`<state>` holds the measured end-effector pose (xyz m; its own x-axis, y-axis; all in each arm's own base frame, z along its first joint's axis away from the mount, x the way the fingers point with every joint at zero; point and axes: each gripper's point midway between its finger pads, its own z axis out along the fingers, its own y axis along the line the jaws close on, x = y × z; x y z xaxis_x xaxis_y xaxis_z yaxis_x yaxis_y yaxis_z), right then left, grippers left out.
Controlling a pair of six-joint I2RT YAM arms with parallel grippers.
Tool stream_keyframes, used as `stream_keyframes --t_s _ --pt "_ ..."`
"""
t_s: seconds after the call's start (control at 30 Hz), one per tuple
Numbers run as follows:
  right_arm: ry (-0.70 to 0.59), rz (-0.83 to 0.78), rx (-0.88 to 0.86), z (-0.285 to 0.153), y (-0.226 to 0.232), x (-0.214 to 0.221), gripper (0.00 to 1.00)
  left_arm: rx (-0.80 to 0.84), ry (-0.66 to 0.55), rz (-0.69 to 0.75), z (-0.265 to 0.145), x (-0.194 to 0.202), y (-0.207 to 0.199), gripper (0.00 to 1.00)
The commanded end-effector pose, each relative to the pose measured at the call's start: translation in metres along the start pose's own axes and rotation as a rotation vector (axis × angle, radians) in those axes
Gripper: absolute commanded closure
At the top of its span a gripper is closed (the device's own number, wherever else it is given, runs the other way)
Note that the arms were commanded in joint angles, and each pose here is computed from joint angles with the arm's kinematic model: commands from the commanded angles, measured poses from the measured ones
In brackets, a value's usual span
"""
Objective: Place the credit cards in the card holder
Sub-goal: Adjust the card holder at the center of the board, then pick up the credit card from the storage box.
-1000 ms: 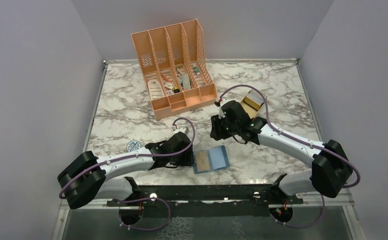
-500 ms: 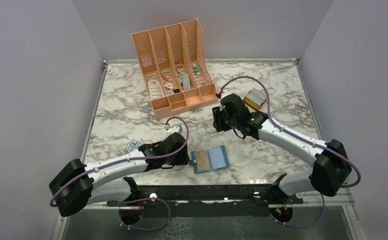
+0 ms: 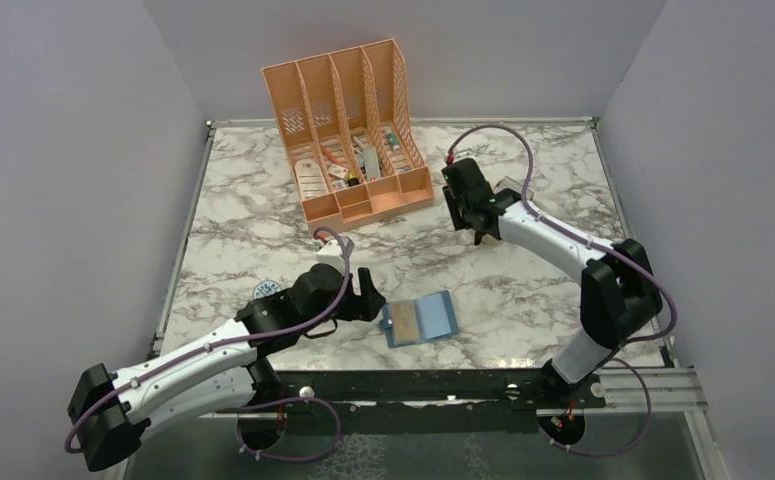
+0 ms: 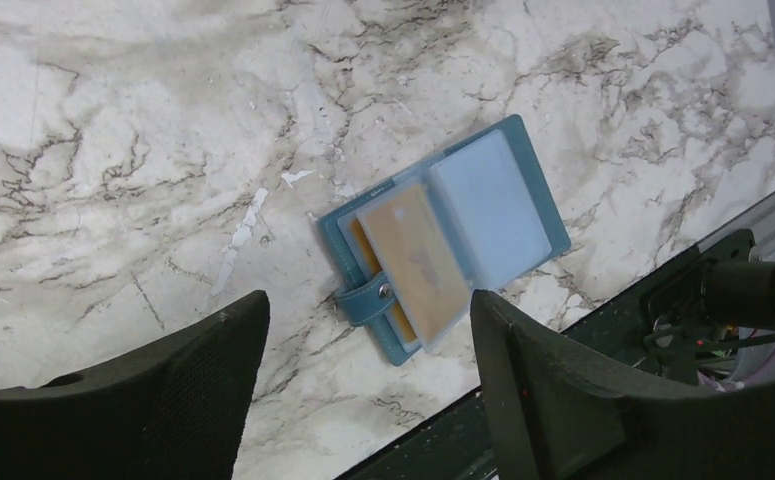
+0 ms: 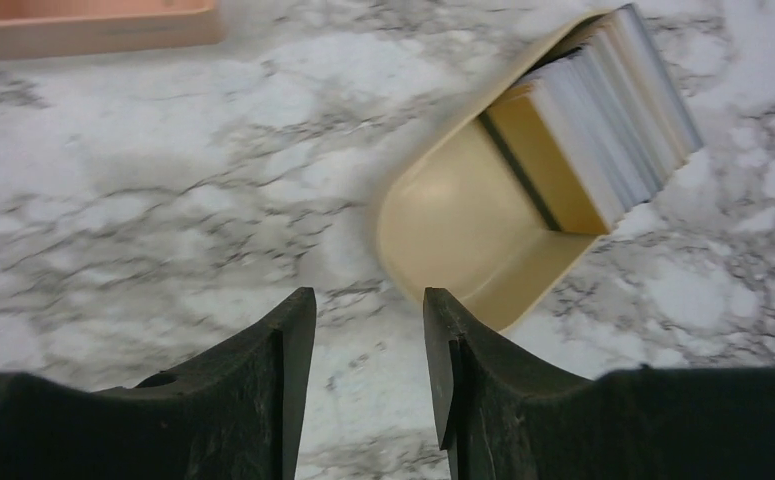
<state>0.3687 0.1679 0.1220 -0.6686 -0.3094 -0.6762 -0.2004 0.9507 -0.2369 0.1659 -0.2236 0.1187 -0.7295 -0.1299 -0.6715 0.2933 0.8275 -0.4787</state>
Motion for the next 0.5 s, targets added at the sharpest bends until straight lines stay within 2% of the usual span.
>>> stream_keyframes --t_s 0.0,0.07,0.13,0.47 --pt "0.014 -0.063 0.203 0.021 -0.057 -0.016 0.54 0.014 -0.074 0.101 -0.011 -0.022 -0.003 0.21" --pt "0.024 -0.083 0.227 0.033 -0.070 -0.019 0.54 0.051 -0.076 0.094 -0.016 -0.025 -0.011 0.13" --pt "0.041 -0.108 0.241 0.044 -0.079 -0.019 0.53 0.088 -0.075 0.098 -0.022 -0.030 -0.022 0.02" --pt "0.114 -0.276 0.359 0.080 -0.105 -0.018 0.52 0.057 -0.104 0.143 -0.039 -0.044 -0.018 0.01"
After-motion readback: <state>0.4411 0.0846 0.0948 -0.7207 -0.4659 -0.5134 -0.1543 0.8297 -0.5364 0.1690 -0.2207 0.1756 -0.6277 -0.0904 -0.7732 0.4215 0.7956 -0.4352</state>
